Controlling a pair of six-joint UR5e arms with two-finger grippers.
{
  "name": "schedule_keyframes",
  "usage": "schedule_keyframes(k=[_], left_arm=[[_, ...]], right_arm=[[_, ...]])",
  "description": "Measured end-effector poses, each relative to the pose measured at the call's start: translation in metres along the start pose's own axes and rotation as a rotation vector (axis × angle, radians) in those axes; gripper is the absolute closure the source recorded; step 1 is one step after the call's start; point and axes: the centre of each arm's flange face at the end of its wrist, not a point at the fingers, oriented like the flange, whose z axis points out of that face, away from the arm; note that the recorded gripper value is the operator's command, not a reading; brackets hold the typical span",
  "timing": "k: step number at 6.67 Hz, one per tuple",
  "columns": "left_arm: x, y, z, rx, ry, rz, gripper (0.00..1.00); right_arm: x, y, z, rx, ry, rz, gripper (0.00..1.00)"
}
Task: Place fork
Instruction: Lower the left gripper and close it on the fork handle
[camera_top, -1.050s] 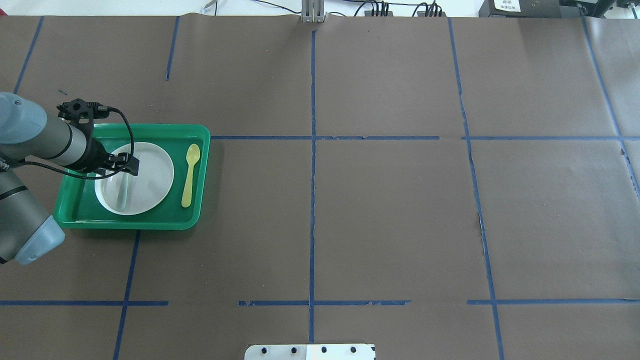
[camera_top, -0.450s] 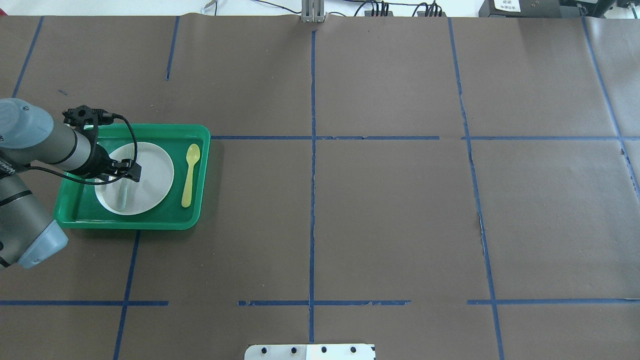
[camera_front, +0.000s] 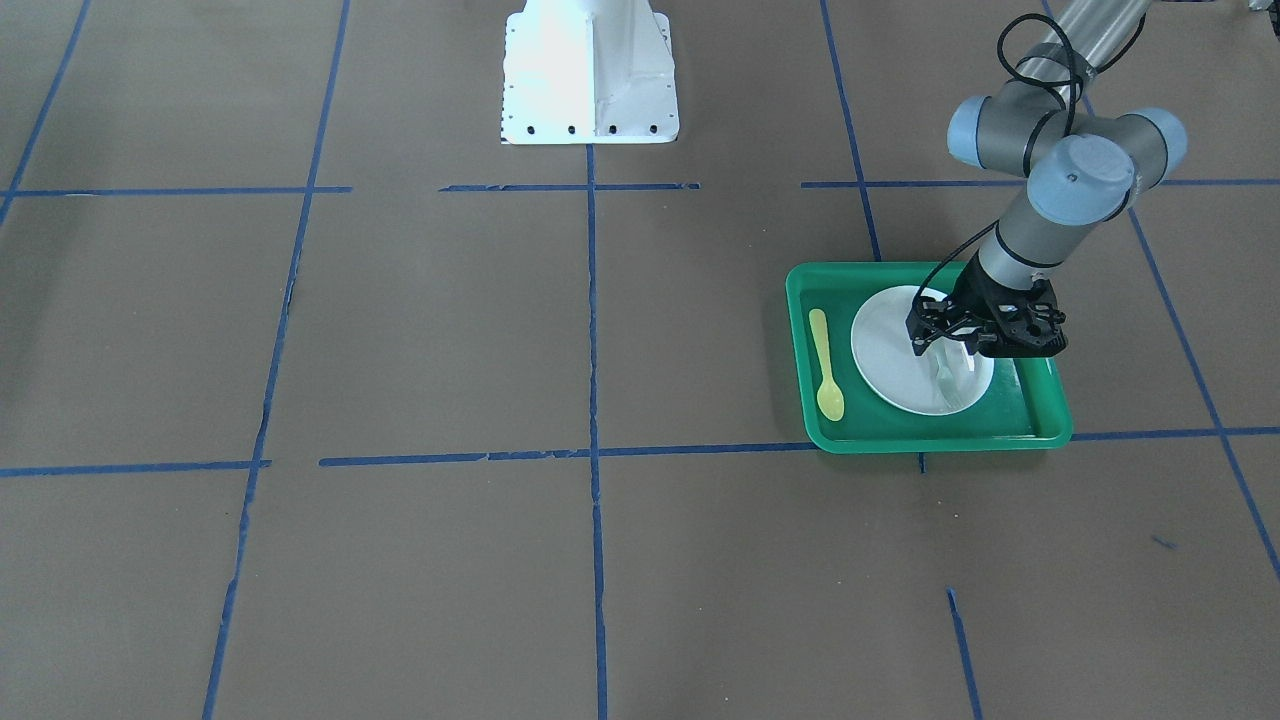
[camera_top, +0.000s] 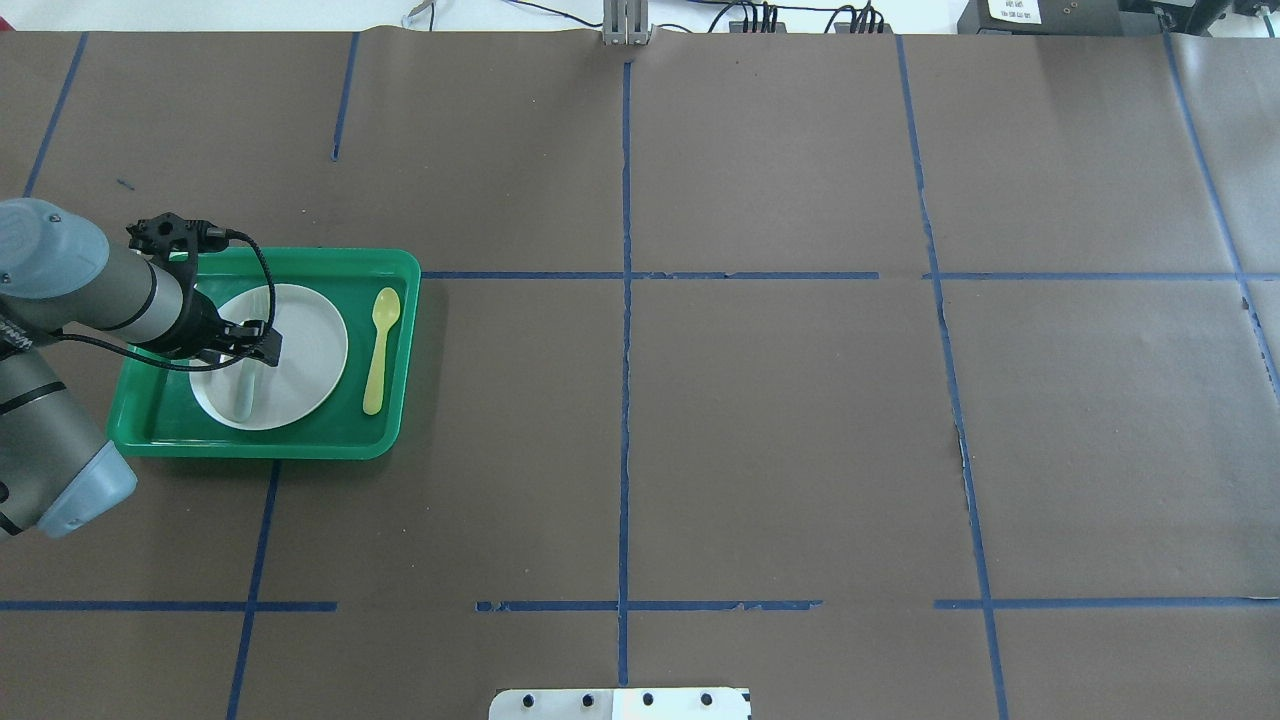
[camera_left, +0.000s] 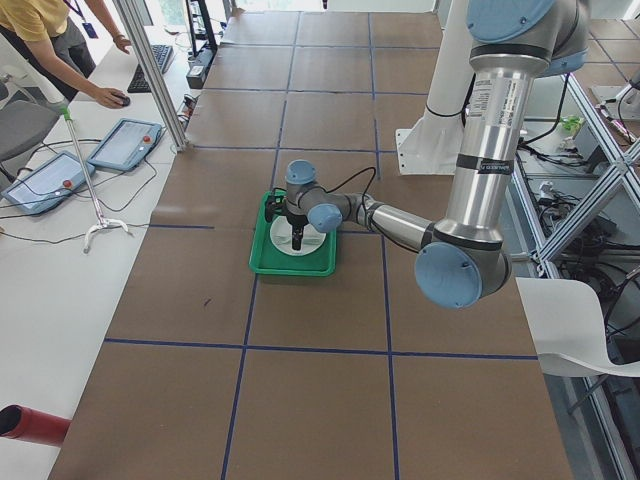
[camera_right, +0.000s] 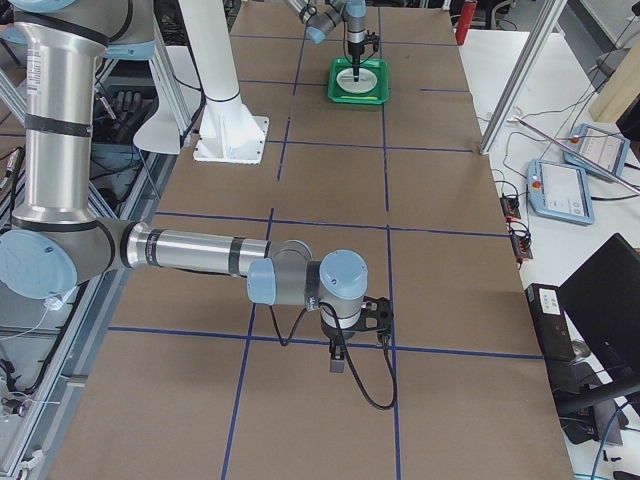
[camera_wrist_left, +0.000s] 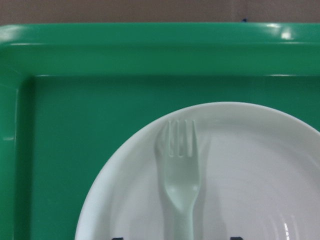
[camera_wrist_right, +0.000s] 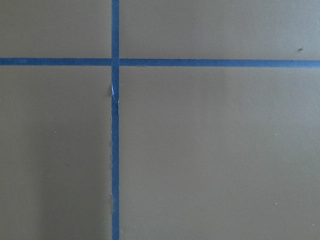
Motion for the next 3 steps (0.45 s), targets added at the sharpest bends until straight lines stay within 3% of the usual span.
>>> schedule_keyframes(k=[1, 3], left_arm=[[0.0009, 0.0010, 0.0008, -0.002, 0.000, 0.001, 0.34], [0.0018, 0.0022, 0.0019, -0.005, 0.000, 0.003, 0.63]], right_arm=[[0.0000, 0.0000, 0.0000, 0.000, 0.000, -0.001, 0.00], [0.0000, 0.0000, 0.0000, 0.000, 0.000, 0.000, 0.00]])
